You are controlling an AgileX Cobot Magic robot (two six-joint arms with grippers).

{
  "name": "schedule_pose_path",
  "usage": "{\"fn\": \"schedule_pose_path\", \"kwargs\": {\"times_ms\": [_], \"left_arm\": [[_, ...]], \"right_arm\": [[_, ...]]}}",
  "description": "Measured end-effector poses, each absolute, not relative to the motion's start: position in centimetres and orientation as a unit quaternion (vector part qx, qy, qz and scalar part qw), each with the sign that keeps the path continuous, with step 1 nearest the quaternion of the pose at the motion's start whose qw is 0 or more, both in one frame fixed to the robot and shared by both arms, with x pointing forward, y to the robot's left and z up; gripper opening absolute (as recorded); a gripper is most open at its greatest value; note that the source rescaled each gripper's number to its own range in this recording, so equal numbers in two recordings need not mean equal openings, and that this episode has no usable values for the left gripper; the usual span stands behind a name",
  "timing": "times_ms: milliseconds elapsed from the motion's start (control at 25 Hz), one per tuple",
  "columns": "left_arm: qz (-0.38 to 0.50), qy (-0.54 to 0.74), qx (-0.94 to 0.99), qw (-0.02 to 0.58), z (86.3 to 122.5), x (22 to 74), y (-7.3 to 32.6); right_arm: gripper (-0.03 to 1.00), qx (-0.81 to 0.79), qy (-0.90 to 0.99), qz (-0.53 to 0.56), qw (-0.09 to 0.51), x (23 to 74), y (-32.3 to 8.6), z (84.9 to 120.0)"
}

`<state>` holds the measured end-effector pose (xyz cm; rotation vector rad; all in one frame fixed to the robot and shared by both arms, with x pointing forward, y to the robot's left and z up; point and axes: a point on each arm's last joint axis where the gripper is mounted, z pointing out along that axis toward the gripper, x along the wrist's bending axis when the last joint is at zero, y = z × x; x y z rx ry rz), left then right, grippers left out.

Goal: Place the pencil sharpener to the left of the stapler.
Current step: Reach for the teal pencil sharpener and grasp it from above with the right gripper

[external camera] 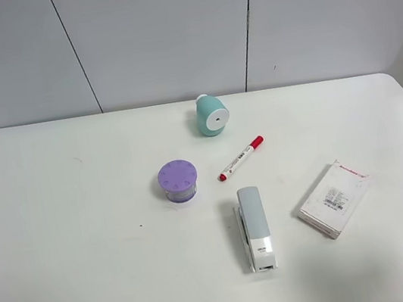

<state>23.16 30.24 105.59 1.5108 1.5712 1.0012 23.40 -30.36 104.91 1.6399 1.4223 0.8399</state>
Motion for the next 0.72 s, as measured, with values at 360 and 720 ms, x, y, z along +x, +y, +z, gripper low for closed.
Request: {"fn": "schedule_pose_path", "kwargs": {"times_ms": [360,720], "left_arm": [[0.389,0.61,0.587,0.363,105.59,23.16,30.24],[0.389,0.61,0.587,0.363,105.59,23.16,30.24]], "right_arm": [[1.0,0.647,0.561,0.331,0.396,23.4,-30.36,104.91],[1.0,0.647,0.561,0.331,0.396,23.4,-30.36,104.91]]}}
